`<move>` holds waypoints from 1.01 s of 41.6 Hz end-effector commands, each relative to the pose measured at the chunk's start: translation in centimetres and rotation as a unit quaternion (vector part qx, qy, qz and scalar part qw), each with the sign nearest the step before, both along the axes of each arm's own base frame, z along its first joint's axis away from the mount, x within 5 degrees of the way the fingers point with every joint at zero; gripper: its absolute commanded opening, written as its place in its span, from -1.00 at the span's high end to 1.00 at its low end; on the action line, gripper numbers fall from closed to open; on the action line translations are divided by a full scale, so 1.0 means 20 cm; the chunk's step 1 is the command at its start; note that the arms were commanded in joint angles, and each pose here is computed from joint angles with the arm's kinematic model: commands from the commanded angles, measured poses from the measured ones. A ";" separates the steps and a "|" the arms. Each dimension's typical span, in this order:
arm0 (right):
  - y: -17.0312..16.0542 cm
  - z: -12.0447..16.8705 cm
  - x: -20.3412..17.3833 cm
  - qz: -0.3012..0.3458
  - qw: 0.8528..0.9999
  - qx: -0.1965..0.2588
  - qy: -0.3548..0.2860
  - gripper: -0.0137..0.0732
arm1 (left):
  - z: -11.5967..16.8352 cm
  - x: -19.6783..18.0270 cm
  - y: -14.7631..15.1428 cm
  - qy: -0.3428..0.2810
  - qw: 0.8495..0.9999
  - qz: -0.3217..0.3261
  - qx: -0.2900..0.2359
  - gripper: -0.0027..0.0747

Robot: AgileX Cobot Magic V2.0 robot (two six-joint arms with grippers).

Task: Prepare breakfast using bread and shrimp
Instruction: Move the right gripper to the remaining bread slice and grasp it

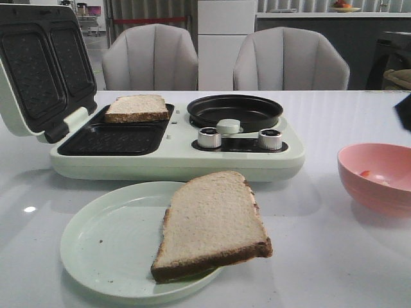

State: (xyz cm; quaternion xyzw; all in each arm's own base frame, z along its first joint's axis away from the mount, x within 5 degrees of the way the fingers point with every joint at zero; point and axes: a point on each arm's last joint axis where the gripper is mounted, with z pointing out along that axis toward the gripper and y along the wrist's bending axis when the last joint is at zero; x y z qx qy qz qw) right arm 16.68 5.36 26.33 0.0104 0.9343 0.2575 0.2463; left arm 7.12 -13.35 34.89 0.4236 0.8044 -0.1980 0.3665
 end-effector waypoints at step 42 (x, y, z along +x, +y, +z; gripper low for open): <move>0.46 -0.43 0.57 0.128 0.983 0.077 0.108 0.23 | 0.08 0.00 -0.01 -0.029 0.999 -0.008 -0.045 -0.39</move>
